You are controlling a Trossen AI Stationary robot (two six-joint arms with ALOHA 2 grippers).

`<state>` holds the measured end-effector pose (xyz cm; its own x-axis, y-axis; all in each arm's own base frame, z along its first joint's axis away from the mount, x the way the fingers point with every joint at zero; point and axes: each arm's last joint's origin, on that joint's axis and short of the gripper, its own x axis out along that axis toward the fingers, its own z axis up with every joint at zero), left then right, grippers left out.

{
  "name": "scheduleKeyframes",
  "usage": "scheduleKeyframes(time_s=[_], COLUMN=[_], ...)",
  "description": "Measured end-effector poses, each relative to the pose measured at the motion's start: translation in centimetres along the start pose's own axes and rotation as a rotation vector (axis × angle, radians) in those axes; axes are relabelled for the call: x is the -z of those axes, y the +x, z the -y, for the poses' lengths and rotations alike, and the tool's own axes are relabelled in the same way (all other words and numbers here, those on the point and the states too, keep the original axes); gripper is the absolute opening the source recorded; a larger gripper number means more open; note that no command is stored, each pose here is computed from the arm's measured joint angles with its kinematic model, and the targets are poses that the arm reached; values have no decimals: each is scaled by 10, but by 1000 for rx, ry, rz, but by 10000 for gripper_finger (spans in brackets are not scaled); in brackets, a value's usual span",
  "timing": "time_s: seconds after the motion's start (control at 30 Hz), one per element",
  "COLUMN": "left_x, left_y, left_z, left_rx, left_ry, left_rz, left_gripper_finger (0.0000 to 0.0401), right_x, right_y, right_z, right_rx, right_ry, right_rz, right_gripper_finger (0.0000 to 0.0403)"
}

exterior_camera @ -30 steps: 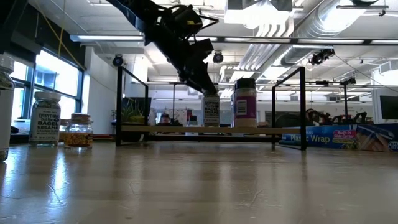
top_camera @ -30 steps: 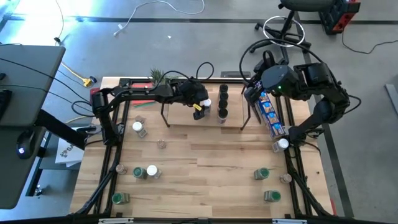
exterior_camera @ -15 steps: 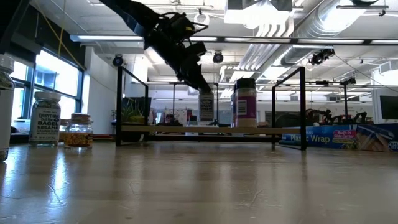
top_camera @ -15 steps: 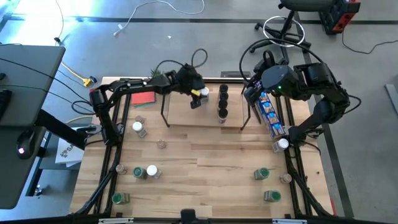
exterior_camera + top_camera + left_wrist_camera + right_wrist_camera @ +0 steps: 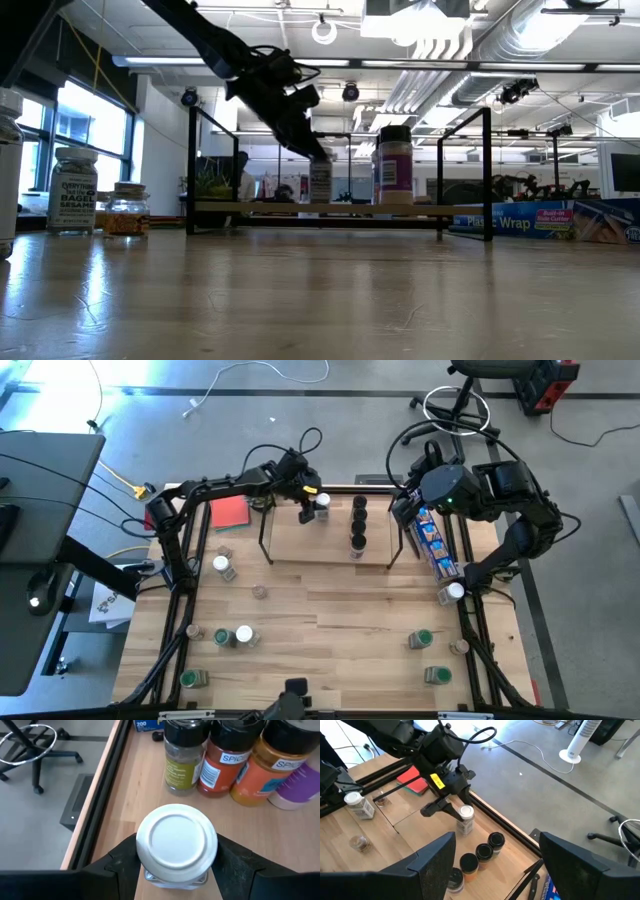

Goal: Shelf spices
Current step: Put the white seasoning bottle on the shelf, then put the white seasoning bottle on the shelf aligned with the other white seasoning bottles

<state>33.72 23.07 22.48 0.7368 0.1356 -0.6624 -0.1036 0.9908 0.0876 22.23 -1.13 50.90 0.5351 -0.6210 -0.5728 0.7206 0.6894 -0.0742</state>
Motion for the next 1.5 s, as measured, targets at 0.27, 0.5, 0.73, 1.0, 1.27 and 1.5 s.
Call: scheduleKeyframes(time_s=[0.27, 0.5, 0.73, 1.0, 1.27, 1.5], left_x=[3, 2, 2, -6, -20, -42], left_y=[2, 1, 1, -13, -41, -107], left_z=[0, -1, -2, -2, 3, 39], left_rx=[-35, -67, -66, -82, -187, -270], left_ry=[45, 57, 65, 74, 93, -20], left_rz=[-31, -31, -29, 5, 10, 9], left_gripper_finger=[253, 259, 261, 262, 262, 262], right_x=[0, 0, 0, 0, 0, -6], right_y=[0, 0, 0, 0, 0, 6], right_z=[0, 0, 0, 0, 0, 6], right_rx=[-6, -7, -7, -7, -7, 6], right_ry=[-3, -3, -3, -8, -32, -119], right_rz=[-3, -4, -4, -4, -4, 3], right_gripper_finger=[281, 281, 281, 281, 281, 281])
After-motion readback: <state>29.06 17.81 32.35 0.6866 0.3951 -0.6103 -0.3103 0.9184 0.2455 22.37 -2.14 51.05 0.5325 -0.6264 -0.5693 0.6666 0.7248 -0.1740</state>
